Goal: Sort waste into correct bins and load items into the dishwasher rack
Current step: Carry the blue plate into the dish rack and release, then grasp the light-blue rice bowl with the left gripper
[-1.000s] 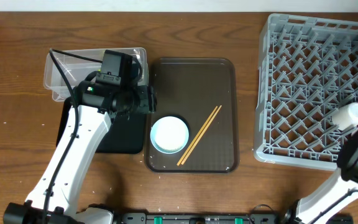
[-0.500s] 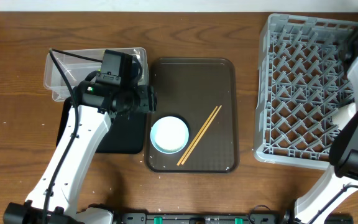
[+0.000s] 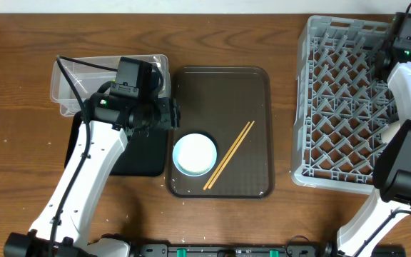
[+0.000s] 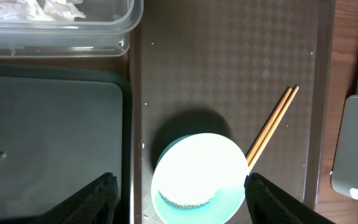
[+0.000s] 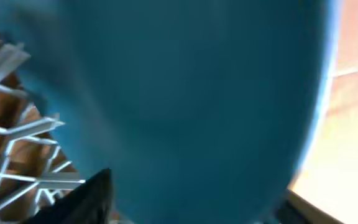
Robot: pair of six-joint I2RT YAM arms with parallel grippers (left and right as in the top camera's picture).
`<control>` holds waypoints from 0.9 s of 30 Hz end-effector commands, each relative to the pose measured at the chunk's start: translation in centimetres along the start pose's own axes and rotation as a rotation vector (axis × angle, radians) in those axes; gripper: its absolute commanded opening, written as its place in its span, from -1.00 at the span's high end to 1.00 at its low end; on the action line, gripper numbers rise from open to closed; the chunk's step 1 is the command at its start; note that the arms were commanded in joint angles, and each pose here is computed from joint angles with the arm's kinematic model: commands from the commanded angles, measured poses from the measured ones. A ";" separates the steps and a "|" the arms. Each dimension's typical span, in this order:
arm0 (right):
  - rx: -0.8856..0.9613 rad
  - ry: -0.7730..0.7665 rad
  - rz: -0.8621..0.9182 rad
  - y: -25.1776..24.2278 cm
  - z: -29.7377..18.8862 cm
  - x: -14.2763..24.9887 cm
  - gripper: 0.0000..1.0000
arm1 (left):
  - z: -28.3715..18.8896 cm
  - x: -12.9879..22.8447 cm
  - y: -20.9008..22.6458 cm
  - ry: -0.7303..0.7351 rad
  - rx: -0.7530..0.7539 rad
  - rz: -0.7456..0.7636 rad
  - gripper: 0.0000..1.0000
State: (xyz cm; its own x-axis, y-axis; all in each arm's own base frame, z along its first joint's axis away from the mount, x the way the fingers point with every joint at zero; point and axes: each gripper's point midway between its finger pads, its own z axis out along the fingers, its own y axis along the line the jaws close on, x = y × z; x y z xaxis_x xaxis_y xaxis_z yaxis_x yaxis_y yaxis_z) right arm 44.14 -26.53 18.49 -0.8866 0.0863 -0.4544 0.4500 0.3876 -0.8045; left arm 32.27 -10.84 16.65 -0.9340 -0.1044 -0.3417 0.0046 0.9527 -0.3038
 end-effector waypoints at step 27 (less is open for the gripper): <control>-1.508 -0.190 -0.176 11.4 -34.9 3.7 -0.59 | 0.0 1.6 0.5 0.059 -0.046 0.011 -0.43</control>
State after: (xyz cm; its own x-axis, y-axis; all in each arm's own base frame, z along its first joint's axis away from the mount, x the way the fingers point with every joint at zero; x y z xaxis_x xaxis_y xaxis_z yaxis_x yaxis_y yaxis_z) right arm 42.95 7.66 22.17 -0.8133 -0.1100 -0.5713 -0.2471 0.9543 0.1681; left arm 31.03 -10.43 16.06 -0.9510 -0.0993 -0.2929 -0.0138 0.9598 -0.2804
